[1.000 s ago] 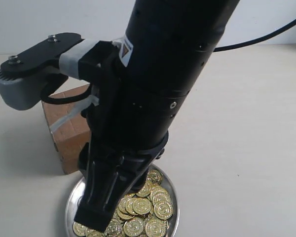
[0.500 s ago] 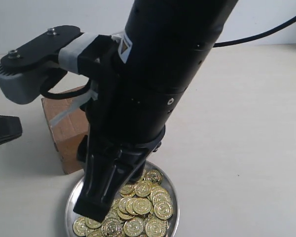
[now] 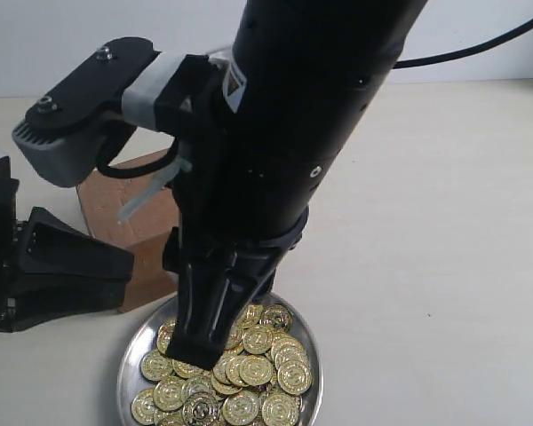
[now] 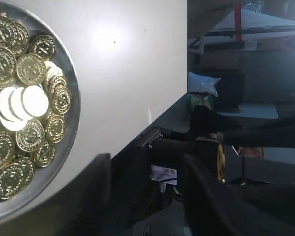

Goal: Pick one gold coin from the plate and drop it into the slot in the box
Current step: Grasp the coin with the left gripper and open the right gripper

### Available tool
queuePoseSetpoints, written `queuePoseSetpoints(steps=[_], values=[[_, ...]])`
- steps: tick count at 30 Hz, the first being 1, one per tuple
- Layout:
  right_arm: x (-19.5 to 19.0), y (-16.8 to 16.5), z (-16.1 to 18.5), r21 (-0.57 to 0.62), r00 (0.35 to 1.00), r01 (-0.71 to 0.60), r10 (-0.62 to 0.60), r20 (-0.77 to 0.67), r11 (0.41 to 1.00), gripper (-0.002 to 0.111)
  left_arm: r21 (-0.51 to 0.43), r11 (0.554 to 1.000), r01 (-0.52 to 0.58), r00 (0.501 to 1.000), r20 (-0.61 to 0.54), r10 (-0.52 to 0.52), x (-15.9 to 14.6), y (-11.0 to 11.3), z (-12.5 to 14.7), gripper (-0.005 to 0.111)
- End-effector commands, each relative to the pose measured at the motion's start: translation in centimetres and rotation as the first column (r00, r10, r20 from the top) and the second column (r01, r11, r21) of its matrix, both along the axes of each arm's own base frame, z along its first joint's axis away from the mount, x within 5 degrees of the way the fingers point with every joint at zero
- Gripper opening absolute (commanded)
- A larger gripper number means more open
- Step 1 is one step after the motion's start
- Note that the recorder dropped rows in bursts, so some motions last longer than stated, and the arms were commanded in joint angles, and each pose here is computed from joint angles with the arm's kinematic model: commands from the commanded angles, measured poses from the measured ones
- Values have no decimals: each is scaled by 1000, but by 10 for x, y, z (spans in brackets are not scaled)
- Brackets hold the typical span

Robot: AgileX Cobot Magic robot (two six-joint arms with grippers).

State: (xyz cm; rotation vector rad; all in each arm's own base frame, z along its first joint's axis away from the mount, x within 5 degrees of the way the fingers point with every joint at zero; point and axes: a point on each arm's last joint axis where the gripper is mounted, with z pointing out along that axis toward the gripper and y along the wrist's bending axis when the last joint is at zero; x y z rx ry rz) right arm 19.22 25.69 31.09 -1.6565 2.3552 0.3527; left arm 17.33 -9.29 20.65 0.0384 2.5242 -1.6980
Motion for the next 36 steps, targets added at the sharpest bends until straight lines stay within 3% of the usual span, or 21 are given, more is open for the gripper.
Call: queuePoseSetpoints(steps=[1, 5, 9, 12, 31, 36], values=[[7, 5, -9, -27, 1000, -2, 2, 11, 1000, 28, -53, 999, -7, 999, 50, 9, 5, -5, 4, 55], [12, 12, -25, -58, 1000, -6, 5, -13, 998, 28, -43, 999, 12, 996, 87, -8, 12, -6, 8, 43], [17, 17, -31, -46, 1000, -2, 2, 2, 999, 28, -41, 995, 91, 994, 69, -88, 11, -21, 6, 53], [18, 18, -32, -42, 1000, -1, 2, 14, 999, 28, -36, 990, 134, 990, 50, -132, 12, -29, 1, 54], [23, 24, -29, 30, 998, 14, -16, 66, 999, 28, -45, 988, 150, 988, -16, -151, 15, -38, -12, 54], [23, 24, -30, 25, 998, 13, -15, 63, 1000, 28, -50, 986, 156, 988, 20, -156, 22, -41, -7, 51]])
